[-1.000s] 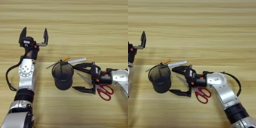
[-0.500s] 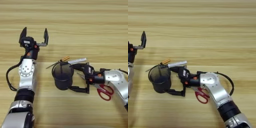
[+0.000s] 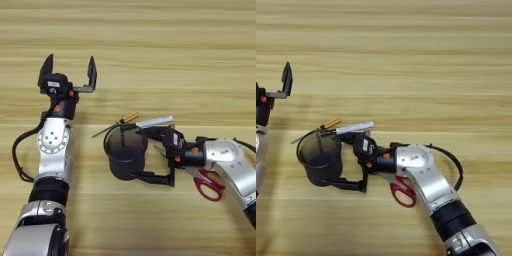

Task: Move the objects on the table

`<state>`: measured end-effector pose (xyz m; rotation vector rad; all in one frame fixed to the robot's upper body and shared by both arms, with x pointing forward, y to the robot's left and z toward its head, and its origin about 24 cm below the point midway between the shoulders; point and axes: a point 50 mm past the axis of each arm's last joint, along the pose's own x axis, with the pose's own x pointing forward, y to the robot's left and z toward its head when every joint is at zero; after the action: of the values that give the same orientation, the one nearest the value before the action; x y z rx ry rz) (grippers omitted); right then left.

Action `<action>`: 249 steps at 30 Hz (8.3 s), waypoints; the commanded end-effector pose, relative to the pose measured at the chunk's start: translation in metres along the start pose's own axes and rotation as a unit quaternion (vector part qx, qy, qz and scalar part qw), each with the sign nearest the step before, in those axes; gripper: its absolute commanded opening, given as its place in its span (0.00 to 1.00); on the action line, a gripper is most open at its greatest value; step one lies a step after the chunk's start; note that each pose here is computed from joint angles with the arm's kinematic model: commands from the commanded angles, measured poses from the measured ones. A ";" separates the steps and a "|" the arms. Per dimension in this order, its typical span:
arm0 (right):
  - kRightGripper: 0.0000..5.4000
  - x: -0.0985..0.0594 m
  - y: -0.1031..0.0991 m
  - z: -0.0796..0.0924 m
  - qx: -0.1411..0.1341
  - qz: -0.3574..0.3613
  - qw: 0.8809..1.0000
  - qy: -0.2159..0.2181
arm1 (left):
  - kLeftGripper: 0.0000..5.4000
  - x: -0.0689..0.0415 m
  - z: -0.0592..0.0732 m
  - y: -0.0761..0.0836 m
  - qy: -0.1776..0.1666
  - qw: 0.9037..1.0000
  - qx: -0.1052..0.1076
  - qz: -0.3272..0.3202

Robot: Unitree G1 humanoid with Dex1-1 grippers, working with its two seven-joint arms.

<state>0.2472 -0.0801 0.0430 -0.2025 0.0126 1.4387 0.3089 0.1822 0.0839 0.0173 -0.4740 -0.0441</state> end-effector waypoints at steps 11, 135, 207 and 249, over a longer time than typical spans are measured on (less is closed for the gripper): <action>1.00 0.010 -0.012 -0.001 0.002 -0.001 1.000 -0.003 | 1.00 0.003 0.001 -0.001 -0.003 1.000 0.005 -0.003; 0.95 -0.156 -0.072 -0.026 0.019 -0.299 0.951 0.078 | 1.00 0.004 0.001 0.003 -0.008 1.000 0.010 0.000; 1.00 -0.169 -0.065 -0.015 0.014 -0.292 0.955 0.053 | 1.00 0.005 0.002 0.000 -0.008 1.000 0.008 -0.001; 1.00 -0.191 -0.047 0.003 -0.008 -0.283 0.958 0.054 | 1.00 0.006 0.000 0.003 -0.006 1.000 0.010 -0.001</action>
<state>0.2698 -0.2670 0.0691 -0.2651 0.0401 0.8553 0.3112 0.1859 0.0815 0.0282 -0.4624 -0.0312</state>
